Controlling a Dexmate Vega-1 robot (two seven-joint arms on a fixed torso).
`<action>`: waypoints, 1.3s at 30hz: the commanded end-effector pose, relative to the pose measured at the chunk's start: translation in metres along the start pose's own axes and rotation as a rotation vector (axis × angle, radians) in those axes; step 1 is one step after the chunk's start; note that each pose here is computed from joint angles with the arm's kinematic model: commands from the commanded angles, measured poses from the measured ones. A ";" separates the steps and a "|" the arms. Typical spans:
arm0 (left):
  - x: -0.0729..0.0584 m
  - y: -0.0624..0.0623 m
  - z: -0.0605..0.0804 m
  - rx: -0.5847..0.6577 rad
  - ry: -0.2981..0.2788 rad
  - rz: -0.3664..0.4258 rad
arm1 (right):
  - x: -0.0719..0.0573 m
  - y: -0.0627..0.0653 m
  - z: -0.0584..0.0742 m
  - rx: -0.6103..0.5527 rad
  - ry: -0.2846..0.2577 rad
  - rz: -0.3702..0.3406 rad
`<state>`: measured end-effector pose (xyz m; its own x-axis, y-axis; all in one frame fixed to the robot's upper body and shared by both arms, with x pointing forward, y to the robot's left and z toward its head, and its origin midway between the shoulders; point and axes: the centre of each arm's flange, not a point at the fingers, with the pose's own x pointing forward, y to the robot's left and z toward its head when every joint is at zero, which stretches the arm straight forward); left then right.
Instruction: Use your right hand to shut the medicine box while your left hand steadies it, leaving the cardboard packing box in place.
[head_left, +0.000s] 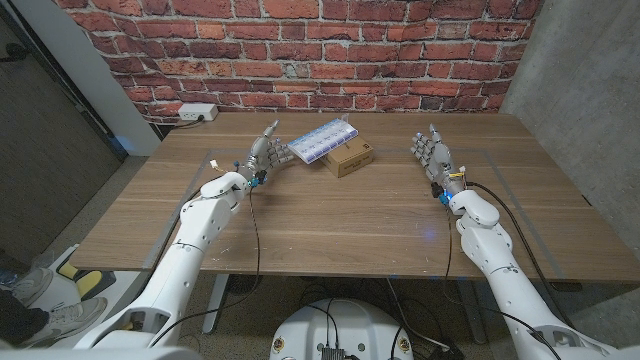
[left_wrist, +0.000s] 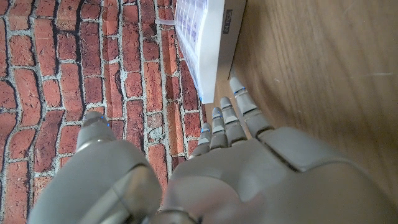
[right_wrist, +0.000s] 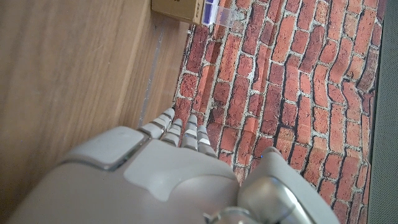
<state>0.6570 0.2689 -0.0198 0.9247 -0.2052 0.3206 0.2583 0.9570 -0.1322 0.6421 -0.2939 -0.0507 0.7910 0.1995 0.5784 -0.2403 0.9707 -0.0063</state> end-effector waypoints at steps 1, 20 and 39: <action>0.008 -0.001 -0.011 -0.113 0.071 -0.085 | 0.000 -0.001 0.000 0.007 -0.007 -0.003; 0.022 -0.013 -0.018 -0.180 0.122 -0.136 | 0.001 -0.005 -0.002 0.013 -0.009 -0.014; 0.038 -0.024 -0.015 -0.117 0.219 -0.147 | -0.004 -0.016 -0.007 0.027 -0.020 -0.041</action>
<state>0.6834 0.2419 -0.0224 0.9050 -0.3825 0.1863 0.4187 0.8786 -0.2297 0.6465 -0.3038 -0.0551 0.7887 0.1715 0.5904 -0.2309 0.9726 0.0258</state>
